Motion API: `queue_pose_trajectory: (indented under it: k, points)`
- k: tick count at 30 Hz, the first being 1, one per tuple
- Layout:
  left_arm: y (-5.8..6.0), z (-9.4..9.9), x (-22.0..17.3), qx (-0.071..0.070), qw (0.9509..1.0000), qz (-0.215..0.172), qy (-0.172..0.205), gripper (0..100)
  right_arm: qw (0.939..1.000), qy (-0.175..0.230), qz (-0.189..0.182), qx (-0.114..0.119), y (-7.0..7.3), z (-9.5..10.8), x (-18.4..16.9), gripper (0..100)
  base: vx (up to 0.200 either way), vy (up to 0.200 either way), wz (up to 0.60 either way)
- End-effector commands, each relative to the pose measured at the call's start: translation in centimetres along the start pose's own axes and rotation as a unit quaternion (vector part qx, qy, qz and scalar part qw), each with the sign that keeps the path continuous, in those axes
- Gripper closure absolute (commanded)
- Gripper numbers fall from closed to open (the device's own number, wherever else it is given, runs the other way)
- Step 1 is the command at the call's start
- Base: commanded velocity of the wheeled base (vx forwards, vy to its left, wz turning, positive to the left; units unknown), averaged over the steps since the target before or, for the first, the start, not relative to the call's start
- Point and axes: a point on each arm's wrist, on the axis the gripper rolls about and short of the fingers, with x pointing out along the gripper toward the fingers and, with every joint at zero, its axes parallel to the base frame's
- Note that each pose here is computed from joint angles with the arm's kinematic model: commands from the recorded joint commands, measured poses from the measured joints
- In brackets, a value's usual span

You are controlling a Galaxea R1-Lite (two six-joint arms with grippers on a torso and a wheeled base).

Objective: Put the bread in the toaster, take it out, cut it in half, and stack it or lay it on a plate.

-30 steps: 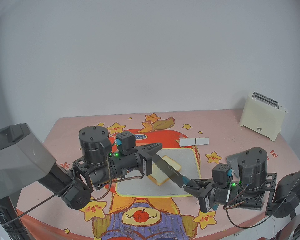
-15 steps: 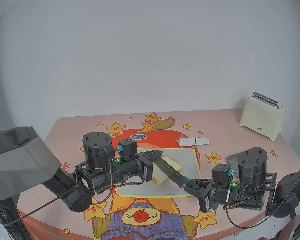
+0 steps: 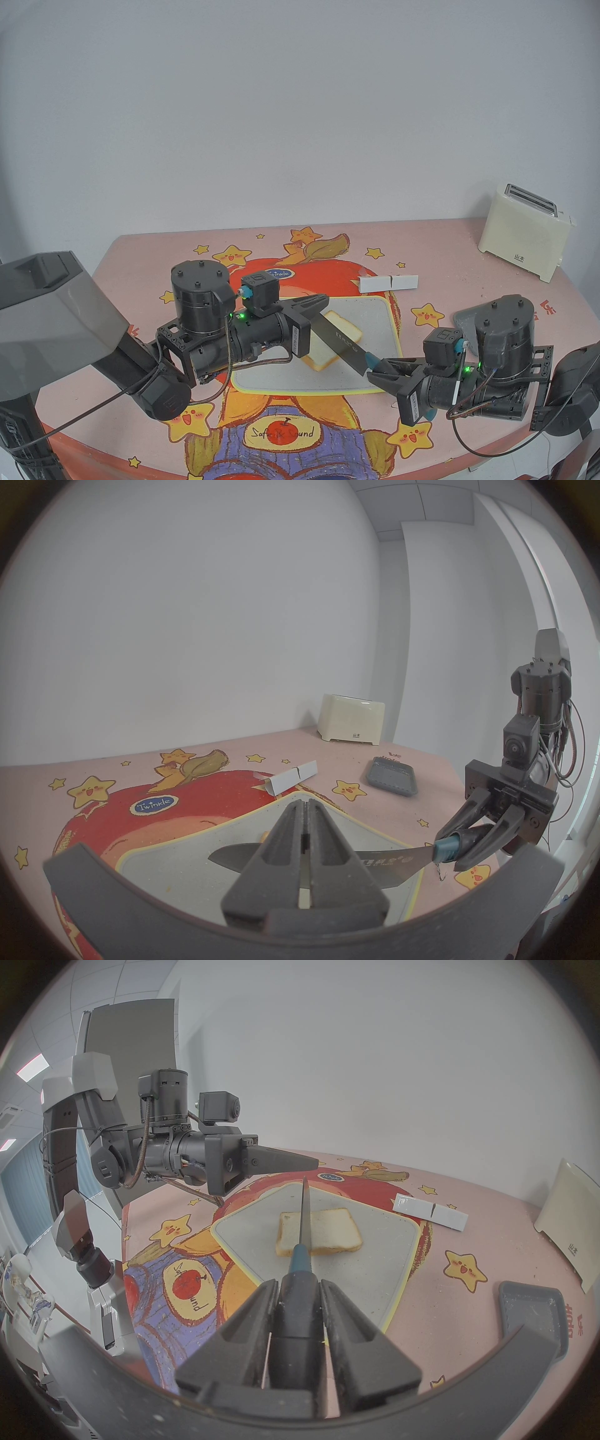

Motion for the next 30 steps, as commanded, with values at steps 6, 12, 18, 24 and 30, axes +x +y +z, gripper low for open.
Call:
queue_pose_trajectory:
  k: [6,12,18,24,30]
  points:
    - [0.4,-1.2,1.1,-0.003,0.9999,0.002,0.011,100,1.0000,-0.001,0.000,0.000,0.0,0.0,0.0,100,0.000,0.000,0.00]
    - [0.4,-1.1,1.1,-0.002,1.0000,0.001,0.004,100,1.0000,0.000,0.000,0.000,0.0,0.0,0.0,100,0.000,0.000,0.00]
    - [0.4,-1.2,1.1,-0.003,1.0000,0.001,0.006,100,1.0000,0.000,0.000,0.000,0.0,0.0,0.0,100,0.000,0.000,0.00]
    - [0.5,-1.2,1.0,-0.004,1.0000,0.003,0.007,100,1.0000,-0.003,-0.001,0.002,-0.1,0.1,-0.1,100,0.000,0.000,0.00]
    - [0.7,-1.9,1.2,-0.006,0.9999,0.005,0.014,100,1.0000,-0.007,-0.002,0.004,-0.2,0.3,-0.1,100,0.000,0.000,0.00]
